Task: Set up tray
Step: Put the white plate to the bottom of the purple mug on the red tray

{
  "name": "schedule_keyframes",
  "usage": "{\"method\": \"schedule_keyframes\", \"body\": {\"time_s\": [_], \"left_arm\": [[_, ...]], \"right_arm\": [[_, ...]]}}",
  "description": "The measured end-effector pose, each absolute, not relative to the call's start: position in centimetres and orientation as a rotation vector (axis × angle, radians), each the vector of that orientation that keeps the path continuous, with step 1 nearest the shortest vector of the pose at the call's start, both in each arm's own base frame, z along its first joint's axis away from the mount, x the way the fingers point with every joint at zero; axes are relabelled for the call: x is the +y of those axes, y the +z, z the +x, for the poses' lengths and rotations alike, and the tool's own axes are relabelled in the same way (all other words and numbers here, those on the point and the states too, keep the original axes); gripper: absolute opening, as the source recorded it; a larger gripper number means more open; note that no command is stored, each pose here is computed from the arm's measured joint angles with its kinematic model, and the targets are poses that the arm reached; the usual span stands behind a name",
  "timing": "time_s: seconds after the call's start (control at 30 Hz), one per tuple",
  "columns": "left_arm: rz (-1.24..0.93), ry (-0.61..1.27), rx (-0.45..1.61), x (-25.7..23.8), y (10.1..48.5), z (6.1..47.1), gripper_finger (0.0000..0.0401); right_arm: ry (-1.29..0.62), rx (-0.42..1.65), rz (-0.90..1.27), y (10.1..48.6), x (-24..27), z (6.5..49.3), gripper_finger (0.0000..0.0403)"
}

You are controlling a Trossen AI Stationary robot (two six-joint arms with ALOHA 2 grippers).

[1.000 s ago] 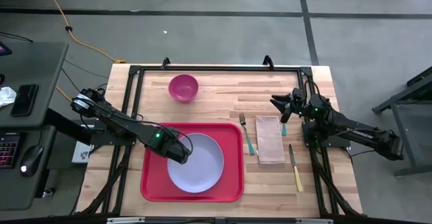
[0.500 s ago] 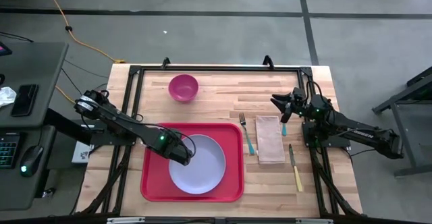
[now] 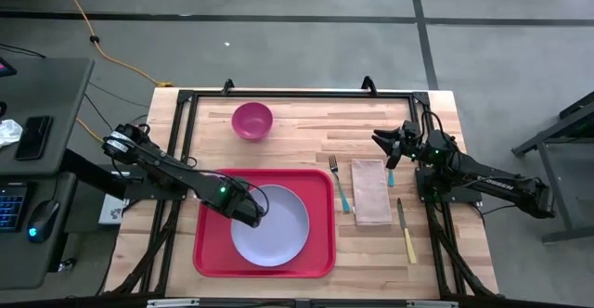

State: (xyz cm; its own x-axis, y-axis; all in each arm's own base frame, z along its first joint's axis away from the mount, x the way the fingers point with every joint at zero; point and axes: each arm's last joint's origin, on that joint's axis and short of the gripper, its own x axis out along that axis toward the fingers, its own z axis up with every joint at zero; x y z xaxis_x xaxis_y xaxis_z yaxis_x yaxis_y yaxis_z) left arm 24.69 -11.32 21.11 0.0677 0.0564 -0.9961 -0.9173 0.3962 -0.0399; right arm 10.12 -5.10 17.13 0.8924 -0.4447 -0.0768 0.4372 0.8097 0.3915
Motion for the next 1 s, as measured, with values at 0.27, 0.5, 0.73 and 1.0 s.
{"method": "schedule_keyframes", "body": {"time_s": [0.27,0.5,0.73,1.0], "left_arm": [[-0.874,0.912,1.294,-11.4,20.7,24.8,0.0039],[-0.868,0.883,1.315,-11.6,20.3,25.2,0.0042],[-0.853,0.902,1.333,-11.7,19.7,25.3,0.0051],[-0.827,0.921,1.359,-11.7,19.2,25.3,0.0109]], "right_arm": [[-0.471,-0.020,0.414,17.1,-5.1,10.1,0.0112],[-0.470,-0.029,0.411,17.2,-5.1,10.1,0.0112],[-0.471,-0.033,0.408,17.3,-5.1,10.1,0.0112],[-0.472,-0.032,0.404,17.3,-5.1,10.1,0.0112]]}}
